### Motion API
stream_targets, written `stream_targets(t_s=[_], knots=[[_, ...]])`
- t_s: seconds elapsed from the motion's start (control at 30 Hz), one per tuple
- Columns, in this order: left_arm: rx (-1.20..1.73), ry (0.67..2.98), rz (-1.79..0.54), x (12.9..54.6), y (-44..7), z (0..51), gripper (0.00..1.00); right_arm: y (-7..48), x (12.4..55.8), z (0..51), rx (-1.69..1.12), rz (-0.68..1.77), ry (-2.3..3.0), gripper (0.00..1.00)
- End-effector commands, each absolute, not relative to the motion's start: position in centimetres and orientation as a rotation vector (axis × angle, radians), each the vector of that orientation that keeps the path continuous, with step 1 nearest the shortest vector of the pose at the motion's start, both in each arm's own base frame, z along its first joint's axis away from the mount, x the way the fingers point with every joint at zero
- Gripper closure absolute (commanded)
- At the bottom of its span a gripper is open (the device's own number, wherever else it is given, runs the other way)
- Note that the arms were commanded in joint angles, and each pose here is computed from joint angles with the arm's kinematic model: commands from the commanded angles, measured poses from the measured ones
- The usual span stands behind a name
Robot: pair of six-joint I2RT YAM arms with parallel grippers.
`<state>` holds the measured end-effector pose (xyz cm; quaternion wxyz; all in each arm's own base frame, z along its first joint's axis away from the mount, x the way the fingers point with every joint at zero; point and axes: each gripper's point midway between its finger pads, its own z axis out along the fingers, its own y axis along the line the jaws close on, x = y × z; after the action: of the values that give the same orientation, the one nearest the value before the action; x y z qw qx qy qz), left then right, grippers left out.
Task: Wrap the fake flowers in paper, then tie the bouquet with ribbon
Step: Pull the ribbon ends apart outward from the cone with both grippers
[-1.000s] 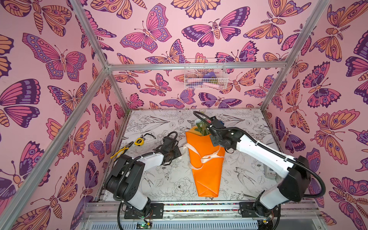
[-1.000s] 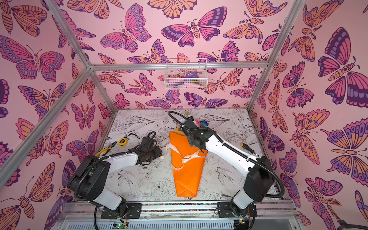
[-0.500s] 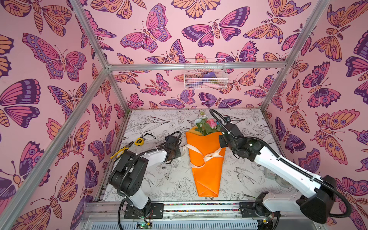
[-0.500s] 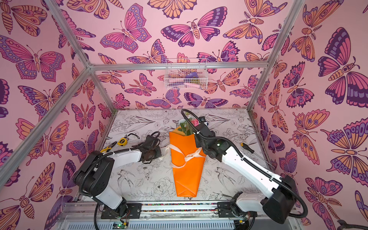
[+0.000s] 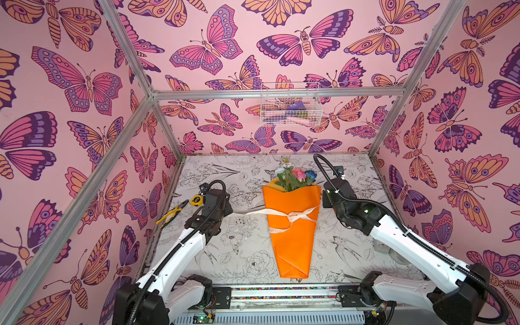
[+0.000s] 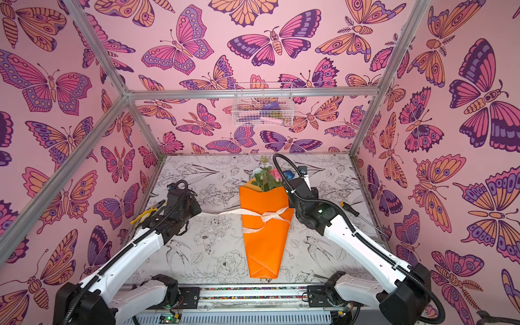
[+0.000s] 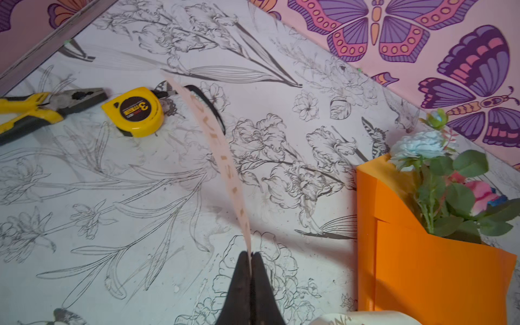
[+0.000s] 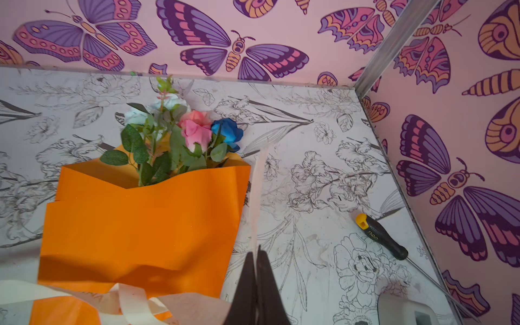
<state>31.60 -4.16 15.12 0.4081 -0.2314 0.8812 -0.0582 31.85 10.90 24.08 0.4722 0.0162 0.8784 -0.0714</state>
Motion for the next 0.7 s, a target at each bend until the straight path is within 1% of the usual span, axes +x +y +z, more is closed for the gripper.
stream_targets(t_s=[0.0,0.17,0.33,0.53,0.67], knots=[[-0.673,2.304,-0.042,29.2,-1.8,12.0,1.0,7.8,31.0,22.7,0.156,-0.281,2.186,1.0],[-0.782,2.298,-0.019,28.6,0.2,10.7,1.0,3.6,30.4,20.1,0.302,-0.379,2.25,1.0],[-0.853,2.304,-0.014,28.6,1.5,9.3,1.0,0.8,29.9,17.4,0.43,-0.432,2.317,1.0],[-0.958,2.301,0.035,28.4,3.9,7.5,1.0,-1.3,29.5,15.6,0.481,-0.546,2.351,1.0],[-1.019,2.272,0.021,28.9,5.3,7.1,1.0,-2.8,29.6,15.3,0.506,-0.601,2.358,1.0]])
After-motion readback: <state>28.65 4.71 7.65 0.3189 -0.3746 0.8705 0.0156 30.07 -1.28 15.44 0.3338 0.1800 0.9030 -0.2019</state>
